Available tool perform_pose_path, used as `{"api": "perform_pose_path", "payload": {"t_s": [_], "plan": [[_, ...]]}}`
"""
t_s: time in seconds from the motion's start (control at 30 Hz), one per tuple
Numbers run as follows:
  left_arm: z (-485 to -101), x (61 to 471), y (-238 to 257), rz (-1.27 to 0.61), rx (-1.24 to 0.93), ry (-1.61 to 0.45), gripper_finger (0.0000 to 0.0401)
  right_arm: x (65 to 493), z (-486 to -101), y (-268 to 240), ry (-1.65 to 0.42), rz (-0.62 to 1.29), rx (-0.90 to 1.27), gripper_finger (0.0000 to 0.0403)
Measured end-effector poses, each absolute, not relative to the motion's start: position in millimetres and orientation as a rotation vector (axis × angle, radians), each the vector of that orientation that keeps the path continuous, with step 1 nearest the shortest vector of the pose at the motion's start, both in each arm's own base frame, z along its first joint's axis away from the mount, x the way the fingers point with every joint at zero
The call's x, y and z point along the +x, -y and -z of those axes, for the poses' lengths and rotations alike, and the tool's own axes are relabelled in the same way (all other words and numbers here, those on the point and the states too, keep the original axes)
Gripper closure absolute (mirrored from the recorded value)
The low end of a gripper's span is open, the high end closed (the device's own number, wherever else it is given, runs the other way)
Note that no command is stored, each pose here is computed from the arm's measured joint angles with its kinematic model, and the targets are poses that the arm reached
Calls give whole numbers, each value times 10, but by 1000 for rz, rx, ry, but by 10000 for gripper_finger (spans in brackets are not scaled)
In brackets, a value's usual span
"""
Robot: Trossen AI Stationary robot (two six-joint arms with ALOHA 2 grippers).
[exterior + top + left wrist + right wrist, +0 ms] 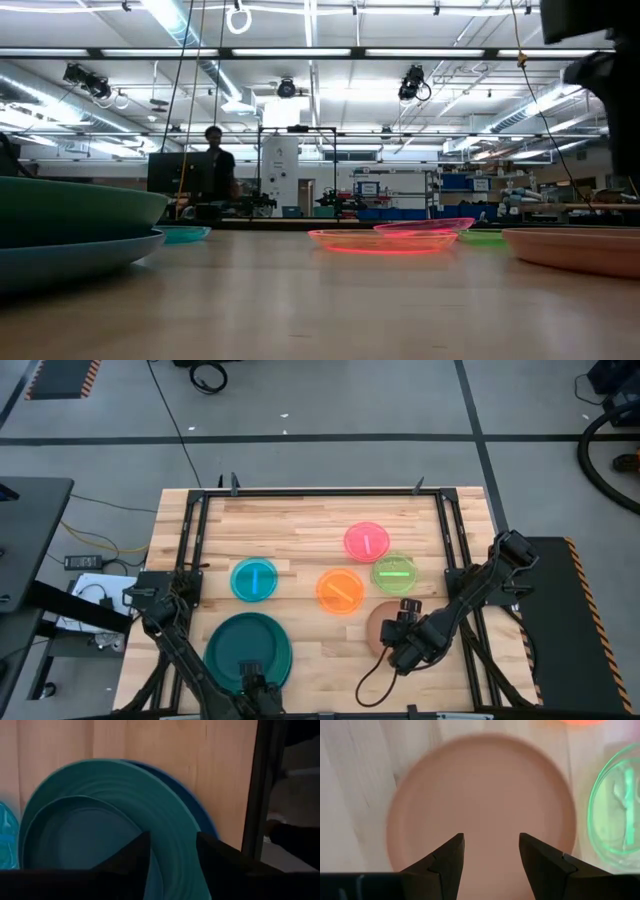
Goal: Stack plastic plates
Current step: Stack the orange plate on top of the dark green plate
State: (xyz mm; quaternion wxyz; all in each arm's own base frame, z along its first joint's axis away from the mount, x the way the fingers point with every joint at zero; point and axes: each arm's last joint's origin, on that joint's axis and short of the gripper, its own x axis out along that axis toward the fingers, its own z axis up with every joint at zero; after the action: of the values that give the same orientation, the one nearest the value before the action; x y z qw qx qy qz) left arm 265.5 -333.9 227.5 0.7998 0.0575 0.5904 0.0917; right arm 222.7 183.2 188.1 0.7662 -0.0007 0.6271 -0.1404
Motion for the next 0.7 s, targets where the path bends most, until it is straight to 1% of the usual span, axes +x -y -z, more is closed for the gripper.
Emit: {"api": "perform_pose_path", "payload": {"t_s": [0.2, 0.4, 0.7], "plan": [[-2277, 2674, 3339, -185, 131, -1256, 232, 2125, -1748, -1800, -1413, 331, 3, 204], [-2282, 2778, 3327, -138, 146, -1215, 232, 1985, -1601, -1703, -1458, 386, -8, 204], [-2285, 2912, 3253, -130, 136, -1201, 232, 1682, -1758, -1437, -1373, 434, 145, 204]]}}
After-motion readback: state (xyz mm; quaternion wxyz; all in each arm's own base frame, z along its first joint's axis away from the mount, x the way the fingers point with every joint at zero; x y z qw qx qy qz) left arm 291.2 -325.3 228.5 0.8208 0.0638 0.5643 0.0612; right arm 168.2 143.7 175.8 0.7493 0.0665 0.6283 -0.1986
